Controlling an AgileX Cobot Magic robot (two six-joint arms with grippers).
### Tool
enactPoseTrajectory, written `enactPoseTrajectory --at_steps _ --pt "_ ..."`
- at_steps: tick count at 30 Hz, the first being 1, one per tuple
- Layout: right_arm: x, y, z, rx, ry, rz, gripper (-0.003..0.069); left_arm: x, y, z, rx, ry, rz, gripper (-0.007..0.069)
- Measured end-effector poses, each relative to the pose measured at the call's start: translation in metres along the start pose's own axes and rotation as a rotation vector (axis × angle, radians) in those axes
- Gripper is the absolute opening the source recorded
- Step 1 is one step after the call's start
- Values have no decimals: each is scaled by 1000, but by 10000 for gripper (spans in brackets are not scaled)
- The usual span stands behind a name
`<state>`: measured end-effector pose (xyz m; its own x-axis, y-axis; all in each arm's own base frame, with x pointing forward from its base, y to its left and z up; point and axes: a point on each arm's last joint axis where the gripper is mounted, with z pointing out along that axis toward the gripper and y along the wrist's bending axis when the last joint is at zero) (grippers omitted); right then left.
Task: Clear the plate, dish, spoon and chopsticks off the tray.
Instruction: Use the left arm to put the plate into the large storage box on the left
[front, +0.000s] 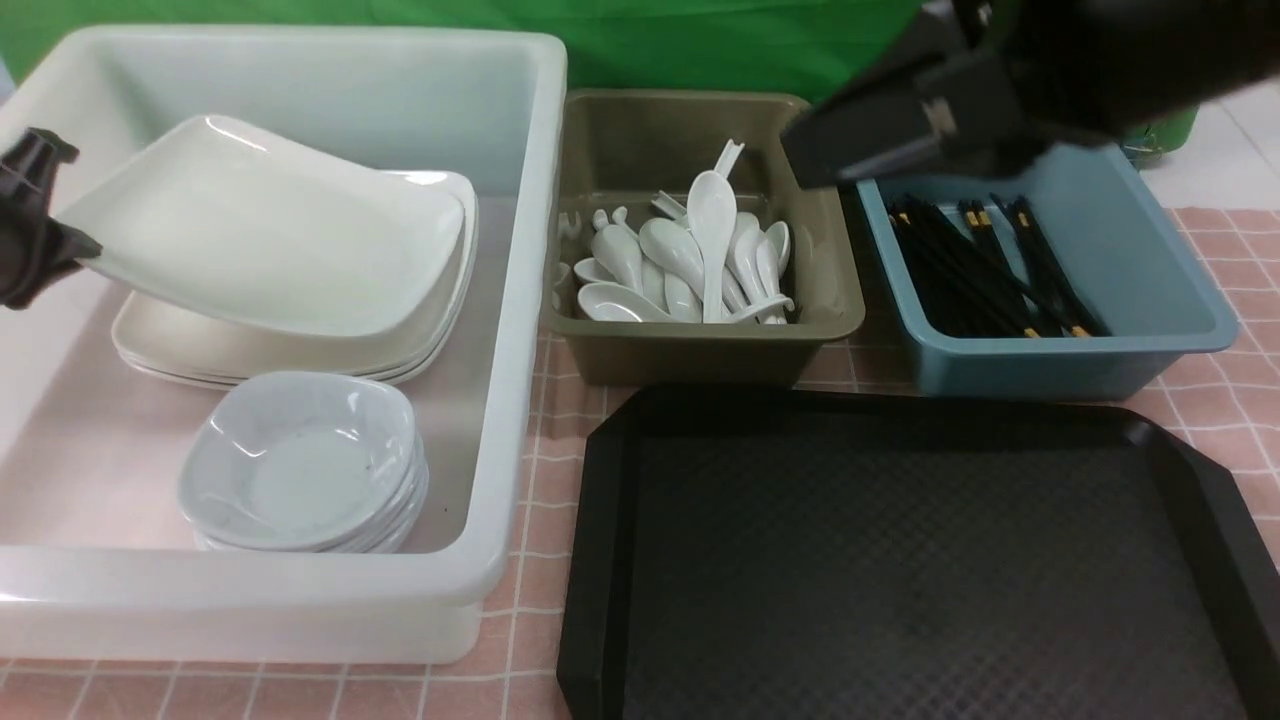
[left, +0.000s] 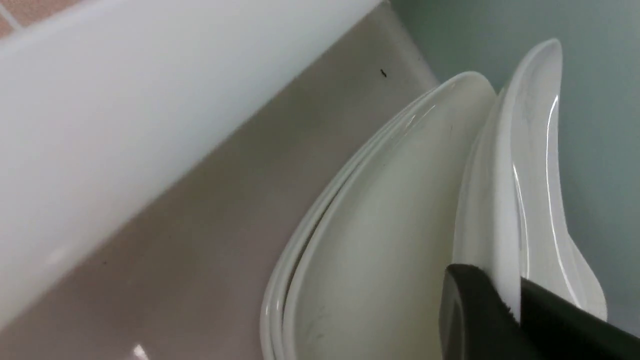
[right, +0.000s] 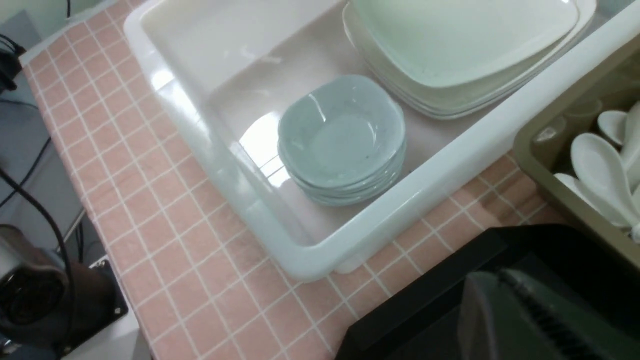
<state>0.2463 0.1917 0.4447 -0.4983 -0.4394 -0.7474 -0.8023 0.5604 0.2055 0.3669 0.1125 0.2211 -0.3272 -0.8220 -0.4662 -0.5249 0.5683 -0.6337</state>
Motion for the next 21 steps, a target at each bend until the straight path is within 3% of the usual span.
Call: enactPoseTrajectory --at_steps 1,2,3,4,12,17,21 --pt "0 0 0 1 2 -1 33 0 0 0 0 1 1 98" --pt "-4 -3 4 3 12 11 33 3 2 5 -11 14 13 153" --pt "-5 -3 5 3 13 12 33 3 3 5 -12 17 14 160" --pt "-9 -6 9 3 18 18 33 7 5 10 -21 44 34 232" --pt "-9 -6 10 -8 53 32 33 12 11 14 -51 112 163 461" --pt "-6 -5 10 -21 90 34 33 3 4 10 -27 148 198 501" --pt "-6 -4 7 -14 104 30 33 -4 -16 2 31 239 264 464"
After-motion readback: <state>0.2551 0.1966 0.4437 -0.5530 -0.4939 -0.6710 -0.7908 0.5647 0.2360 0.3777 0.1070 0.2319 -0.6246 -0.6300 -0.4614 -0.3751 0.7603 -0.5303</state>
